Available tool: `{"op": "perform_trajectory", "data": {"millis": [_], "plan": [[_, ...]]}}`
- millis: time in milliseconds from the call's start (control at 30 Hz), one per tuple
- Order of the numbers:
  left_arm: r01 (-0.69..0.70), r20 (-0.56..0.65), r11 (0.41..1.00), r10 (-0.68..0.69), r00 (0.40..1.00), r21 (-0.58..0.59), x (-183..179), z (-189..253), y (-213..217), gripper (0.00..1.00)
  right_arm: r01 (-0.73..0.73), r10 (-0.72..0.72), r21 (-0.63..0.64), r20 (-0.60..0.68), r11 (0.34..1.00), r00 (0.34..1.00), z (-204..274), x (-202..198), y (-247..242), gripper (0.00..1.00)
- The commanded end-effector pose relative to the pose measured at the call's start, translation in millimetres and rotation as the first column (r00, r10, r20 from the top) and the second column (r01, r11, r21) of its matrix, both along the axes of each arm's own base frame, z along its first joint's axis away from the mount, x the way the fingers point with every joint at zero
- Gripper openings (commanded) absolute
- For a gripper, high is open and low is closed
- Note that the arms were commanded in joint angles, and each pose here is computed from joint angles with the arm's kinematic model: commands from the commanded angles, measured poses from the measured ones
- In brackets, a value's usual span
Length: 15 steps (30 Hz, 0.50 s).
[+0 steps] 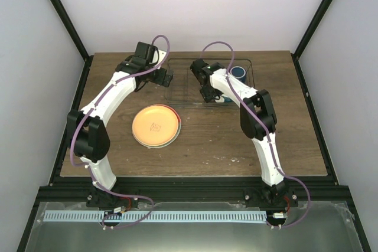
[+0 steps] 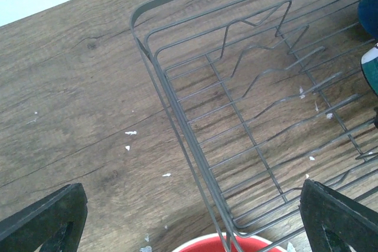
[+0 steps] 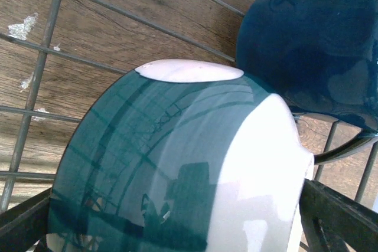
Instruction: Load the mixed dishes into the dish rack
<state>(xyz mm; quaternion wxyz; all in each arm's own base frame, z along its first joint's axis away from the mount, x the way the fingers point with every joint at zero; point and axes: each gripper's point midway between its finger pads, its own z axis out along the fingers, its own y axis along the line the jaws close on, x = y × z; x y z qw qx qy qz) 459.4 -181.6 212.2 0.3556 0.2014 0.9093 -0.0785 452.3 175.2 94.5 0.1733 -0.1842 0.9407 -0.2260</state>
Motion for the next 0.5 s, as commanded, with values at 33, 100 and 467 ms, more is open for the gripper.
{"op": "perform_trajectory", "data": {"millis": [33, 100, 467], "plan": [[0.022, -0.013, 1.0, -0.022, 1.0, -0.002, 2.9, -4.8, -2.9, 1.0, -0.029, 0.029, 0.073, 0.012, 0.997, 1.0, 21.5, -11.2, 23.7, 1.0], [0.024, -0.014, 1.0, -0.024, 1.0, -0.001, 2.6, -4.9, -3.0, 1.0, -0.033, 0.032, 0.08, 0.006, 0.996, 0.999, 22.2, -13.8, 26.6, 1.0], [0.032, -0.028, 0.999, -0.032, 0.999, 0.002, 1.6, -9.7, -3.8, 1.0, -0.031, 0.03, 0.052, 0.016, 0.998, 0.999, 24.0, -17.0, 26.6, 1.0]]}}
